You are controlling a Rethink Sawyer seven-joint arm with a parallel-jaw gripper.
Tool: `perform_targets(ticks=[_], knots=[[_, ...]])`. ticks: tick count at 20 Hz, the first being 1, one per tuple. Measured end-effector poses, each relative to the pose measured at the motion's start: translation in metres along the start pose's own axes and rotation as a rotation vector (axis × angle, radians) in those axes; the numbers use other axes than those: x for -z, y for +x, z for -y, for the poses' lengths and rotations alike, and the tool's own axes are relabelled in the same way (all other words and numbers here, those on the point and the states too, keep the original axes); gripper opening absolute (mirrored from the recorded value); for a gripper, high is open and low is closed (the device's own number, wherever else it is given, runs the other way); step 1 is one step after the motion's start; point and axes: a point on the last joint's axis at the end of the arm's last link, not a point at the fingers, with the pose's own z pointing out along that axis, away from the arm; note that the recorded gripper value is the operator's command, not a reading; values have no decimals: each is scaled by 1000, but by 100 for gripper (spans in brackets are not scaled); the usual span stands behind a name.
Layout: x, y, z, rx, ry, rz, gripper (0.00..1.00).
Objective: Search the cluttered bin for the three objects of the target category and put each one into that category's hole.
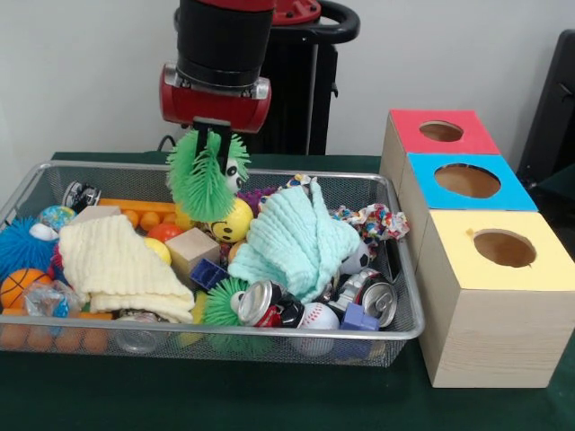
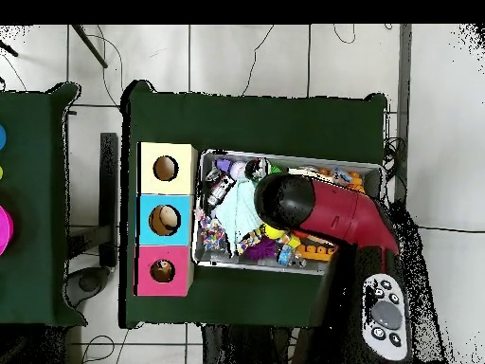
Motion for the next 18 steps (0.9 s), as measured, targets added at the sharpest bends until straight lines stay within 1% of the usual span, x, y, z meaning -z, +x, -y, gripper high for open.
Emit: perform_targets(ticks=[3, 8, 11, 14, 18], knots=[[4, 0, -6, 9, 6, 2, 0], [2, 4, -18, 25, 2, -8, 0], [-4, 12, -24, 28, -5, -23, 0], [-15, 24, -29, 26, -11, -33, 0], [-31, 35, -34, 23, -11, -25, 0]])
